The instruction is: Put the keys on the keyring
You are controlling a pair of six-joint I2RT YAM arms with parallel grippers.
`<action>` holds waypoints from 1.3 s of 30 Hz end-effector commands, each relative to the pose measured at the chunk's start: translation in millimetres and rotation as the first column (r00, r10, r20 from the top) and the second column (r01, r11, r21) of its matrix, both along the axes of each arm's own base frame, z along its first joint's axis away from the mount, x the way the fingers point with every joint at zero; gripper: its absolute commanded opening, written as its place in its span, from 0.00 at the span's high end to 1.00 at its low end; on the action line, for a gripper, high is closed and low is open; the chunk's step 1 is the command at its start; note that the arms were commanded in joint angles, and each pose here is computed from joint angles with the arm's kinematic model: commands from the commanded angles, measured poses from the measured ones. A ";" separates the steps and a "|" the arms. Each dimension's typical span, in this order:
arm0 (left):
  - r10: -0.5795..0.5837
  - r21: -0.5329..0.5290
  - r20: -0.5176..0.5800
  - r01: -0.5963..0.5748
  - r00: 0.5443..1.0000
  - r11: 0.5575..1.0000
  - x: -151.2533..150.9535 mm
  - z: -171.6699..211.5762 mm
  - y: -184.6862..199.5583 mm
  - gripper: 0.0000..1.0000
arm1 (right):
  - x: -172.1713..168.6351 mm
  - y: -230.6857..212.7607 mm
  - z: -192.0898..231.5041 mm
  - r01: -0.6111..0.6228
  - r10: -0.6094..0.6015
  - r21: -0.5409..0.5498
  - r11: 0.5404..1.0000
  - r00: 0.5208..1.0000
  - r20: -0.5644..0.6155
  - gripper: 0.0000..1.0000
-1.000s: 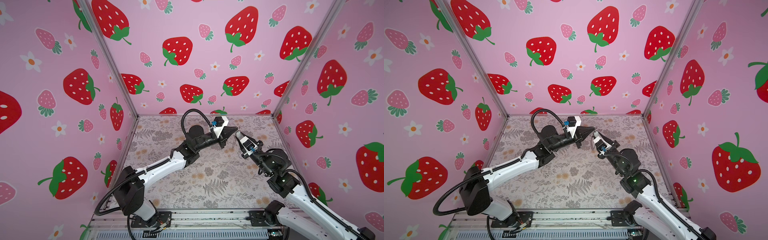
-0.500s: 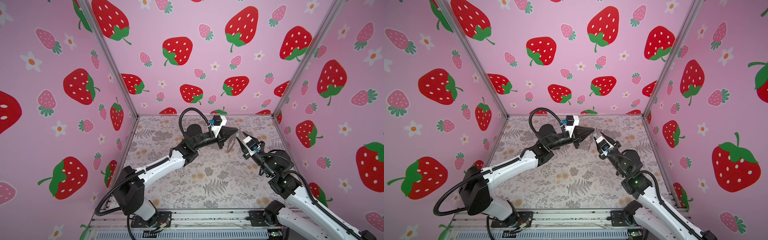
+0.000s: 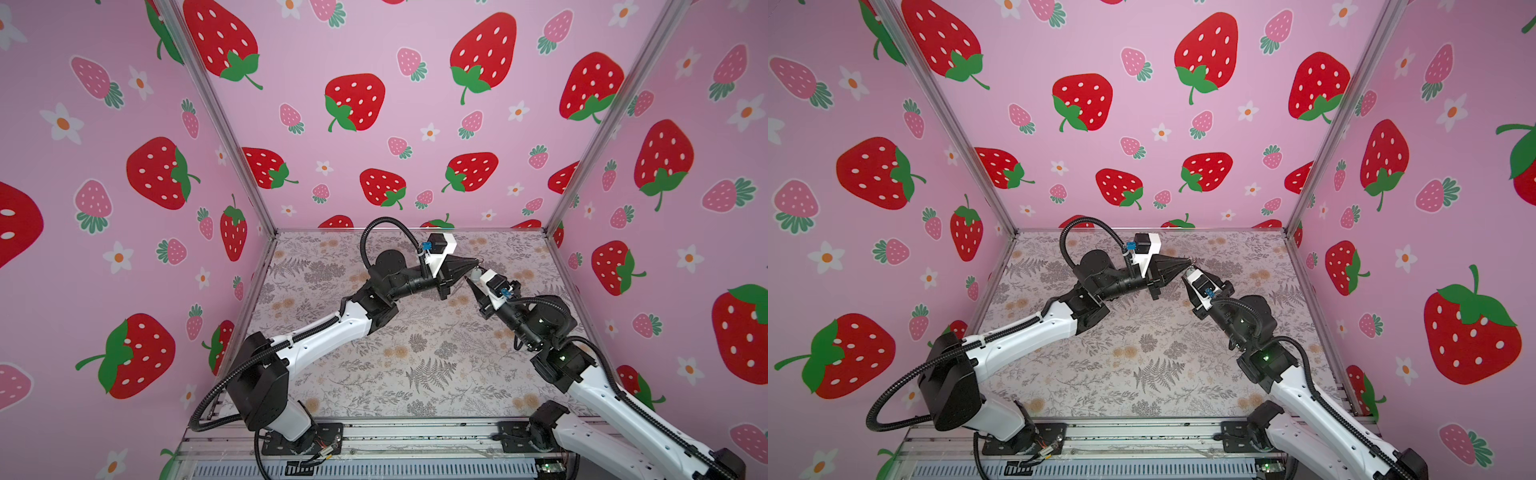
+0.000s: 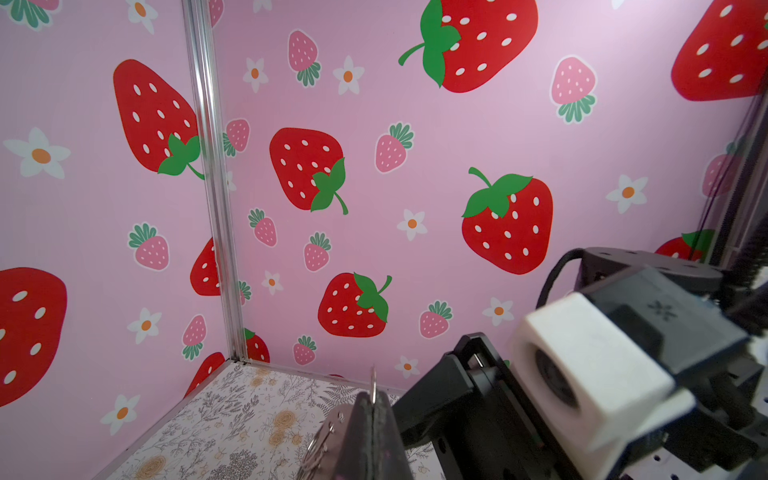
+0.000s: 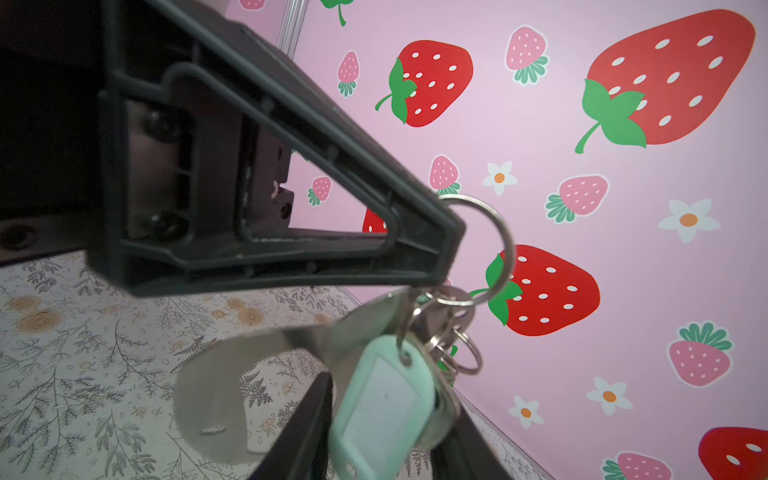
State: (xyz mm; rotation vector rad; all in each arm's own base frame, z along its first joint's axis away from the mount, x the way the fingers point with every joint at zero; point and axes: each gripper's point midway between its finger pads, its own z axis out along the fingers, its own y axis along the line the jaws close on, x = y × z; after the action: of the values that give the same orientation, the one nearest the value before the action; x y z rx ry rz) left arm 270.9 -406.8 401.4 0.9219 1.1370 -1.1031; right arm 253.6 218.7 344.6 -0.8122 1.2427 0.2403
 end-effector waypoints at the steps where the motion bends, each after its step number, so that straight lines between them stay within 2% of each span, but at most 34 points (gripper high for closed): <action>1: 0.022 -0.037 0.044 -0.020 0.999 0.999 -6.2 18.8 7.8 1.00 | -2.6 -5.1 31.4 0.002 -0.006 0.078 0.997 0.998 0.055 0.61; 4: 0.065 -0.029 0.043 -0.064 0.997 0.998 -0.8 17.0 11.4 1.00 | -0.6 -9.9 30.5 0.031 -0.035 0.075 0.997 0.998 0.053 0.62; 7: 0.087 -0.028 0.048 -0.086 0.995 0.996 1.3 17.0 13.8 1.00 | -7.6 -5.5 29.3 -0.014 0.010 0.066 0.998 0.998 0.069 0.66; 17: 0.093 -0.022 0.054 -0.092 0.994 0.996 0.1 16.4 15.7 1.00 | -3.1 -6.1 25.2 0.009 -0.012 0.040 0.999 0.998 0.066 0.72; 21: 0.097 -0.008 0.060 -0.096 0.993 0.995 0.0 15.0 16.4 1.00 | -3.3 -5.1 20.8 0.006 -0.007 0.016 1.000 0.998 0.060 0.68; 26: 0.106 -0.002 0.073 -0.106 0.992 0.994 -0.4 15.5 18.0 1.00 | -1.2 -5.4 3.2 0.020 -0.018 -0.068 0.998 0.999 0.039 0.63; 39: 0.094 0.016 0.079 -0.096 0.992 0.995 -3.3 12.8 17.9 1.00 | -5.6 -9.1 10.3 0.027 -0.020 -0.082 0.996 0.996 0.084 0.65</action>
State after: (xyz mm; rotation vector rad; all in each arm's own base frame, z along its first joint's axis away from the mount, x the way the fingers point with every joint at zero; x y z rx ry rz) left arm 276.9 -394.9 395.2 0.9098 1.1800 -0.9830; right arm 252.7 214.3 335.0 -0.8868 1.2430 0.1520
